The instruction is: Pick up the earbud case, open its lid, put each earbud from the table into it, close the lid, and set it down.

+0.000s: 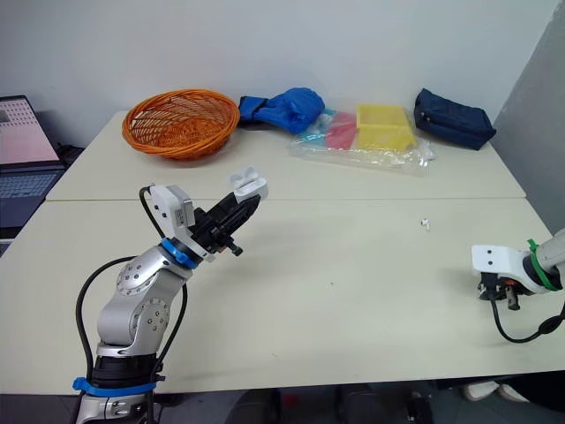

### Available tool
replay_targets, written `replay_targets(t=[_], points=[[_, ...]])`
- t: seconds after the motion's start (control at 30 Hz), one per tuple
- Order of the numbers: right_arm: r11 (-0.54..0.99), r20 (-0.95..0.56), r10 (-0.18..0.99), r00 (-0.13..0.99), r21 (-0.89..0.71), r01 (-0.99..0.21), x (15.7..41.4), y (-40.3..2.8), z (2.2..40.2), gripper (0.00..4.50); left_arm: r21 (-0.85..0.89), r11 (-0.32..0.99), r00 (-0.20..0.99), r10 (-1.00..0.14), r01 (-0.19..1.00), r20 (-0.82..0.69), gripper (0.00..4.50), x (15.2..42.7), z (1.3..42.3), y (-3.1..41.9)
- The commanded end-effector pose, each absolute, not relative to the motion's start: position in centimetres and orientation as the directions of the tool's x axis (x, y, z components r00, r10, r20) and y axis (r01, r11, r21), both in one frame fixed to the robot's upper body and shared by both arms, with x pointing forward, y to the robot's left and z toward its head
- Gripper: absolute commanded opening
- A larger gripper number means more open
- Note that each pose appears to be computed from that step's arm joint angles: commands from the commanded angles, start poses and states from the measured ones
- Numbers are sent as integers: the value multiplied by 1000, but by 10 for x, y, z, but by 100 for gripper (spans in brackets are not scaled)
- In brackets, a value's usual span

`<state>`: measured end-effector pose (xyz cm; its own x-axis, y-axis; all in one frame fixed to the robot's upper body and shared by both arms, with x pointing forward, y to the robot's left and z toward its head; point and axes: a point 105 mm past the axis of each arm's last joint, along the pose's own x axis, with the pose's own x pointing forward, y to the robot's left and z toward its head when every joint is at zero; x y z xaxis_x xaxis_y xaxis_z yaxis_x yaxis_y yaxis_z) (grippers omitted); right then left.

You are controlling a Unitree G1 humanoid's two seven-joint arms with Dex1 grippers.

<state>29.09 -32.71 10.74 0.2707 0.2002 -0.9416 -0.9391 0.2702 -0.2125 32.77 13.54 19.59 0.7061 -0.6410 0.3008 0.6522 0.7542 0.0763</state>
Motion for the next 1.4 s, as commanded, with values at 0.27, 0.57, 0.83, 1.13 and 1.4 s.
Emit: replay_targets(t=[0.27, 0.57, 0.83, 1.13, 1.4], points=[[305, -940, 198, 277, -209, -929, 282, -337, 111, 285, 104, 747, 679, -646, 657, 349, 74, 324, 213, 133], [316, -952, 180, 247, -182, -931, 272, -342, 112, 285, 93, 744, 679, -647, 662, 346, 74, 323, 210, 132], [493, -932, 185, 311, -185, -850, 286, -346, 108, 285, 95, 746, 683, -647, 659, 339, 74, 323, 208, 135], [534, -932, 181, 313, -174, -827, 287, -346, 103, 285, 98, 745, 682, -649, 660, 338, 74, 321, 208, 135], [520, -929, 189, 317, -179, -835, 286, -344, 101, 96, 102, 739, 677, -656, 666, 335, 74, 322, 208, 134]])
